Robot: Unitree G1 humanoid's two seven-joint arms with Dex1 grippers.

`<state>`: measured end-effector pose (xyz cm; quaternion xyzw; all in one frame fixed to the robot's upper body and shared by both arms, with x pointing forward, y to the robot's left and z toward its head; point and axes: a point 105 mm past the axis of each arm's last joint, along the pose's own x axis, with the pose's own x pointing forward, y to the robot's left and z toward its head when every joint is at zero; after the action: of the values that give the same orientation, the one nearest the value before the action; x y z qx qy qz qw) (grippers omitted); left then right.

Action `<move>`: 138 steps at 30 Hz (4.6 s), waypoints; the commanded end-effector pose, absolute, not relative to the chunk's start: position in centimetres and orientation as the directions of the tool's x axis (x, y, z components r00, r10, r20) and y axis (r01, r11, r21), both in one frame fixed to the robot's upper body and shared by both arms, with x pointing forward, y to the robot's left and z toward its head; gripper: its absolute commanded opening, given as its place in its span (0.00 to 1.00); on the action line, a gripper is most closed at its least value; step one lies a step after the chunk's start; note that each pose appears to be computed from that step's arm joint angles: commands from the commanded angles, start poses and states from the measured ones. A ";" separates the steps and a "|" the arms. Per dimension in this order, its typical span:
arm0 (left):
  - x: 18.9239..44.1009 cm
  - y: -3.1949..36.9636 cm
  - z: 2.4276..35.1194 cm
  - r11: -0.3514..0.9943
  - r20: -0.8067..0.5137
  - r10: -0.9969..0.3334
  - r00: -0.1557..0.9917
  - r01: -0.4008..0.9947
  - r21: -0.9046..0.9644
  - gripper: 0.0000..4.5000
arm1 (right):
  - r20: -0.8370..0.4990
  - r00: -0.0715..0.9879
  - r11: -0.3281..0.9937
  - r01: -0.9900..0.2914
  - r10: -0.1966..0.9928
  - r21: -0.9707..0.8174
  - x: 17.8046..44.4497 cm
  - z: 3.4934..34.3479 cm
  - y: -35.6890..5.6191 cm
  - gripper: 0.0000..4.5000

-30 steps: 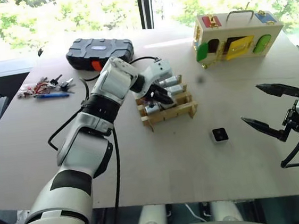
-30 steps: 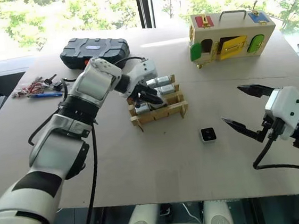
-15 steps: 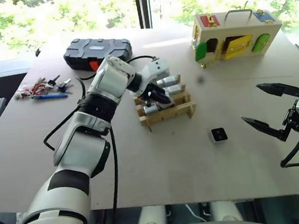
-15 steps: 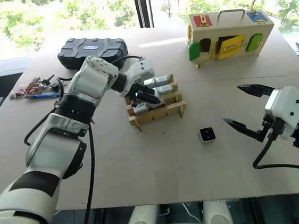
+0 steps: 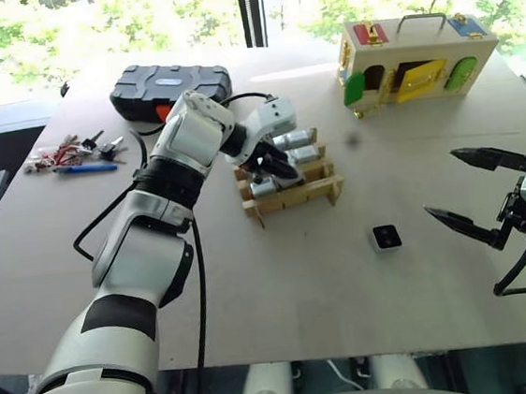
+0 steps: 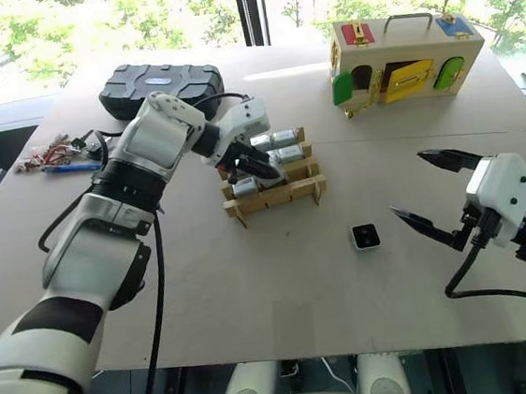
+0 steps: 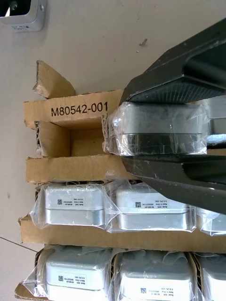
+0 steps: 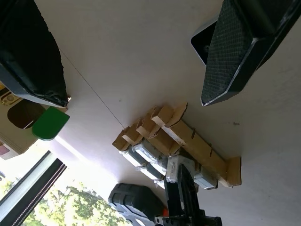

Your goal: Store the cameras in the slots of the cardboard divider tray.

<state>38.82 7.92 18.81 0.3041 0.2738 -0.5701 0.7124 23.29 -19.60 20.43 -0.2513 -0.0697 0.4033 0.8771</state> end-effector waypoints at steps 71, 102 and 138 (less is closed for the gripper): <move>23.7 12.0 18.6 0.122 -0.070 -0.992 0.103 0.915 -0.385 1.00 | -0.093 0.743 0.550 -0.567 0.662 -0.614 24.6 16.4 -10.2 0.44; 29.2 5.0 20.9 0.112 -0.057 -0.994 0.096 0.855 -0.506 0.16 | -0.099 0.552 0.279 -0.559 0.828 -0.781 25.0 20.8 -7.4 1.00; 39.9 4.0 19.1 0.044 -0.645 -0.754 0.124 0.989 0.139 0.16 | -0.039 0.674 0.546 -0.630 0.738 -0.552 23.2 22.8 -18.3 1.00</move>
<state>39.89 4.33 18.12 0.2756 0.2169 -0.6266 0.6960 23.57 -18.12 21.43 -0.2513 -0.0709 0.4069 0.8754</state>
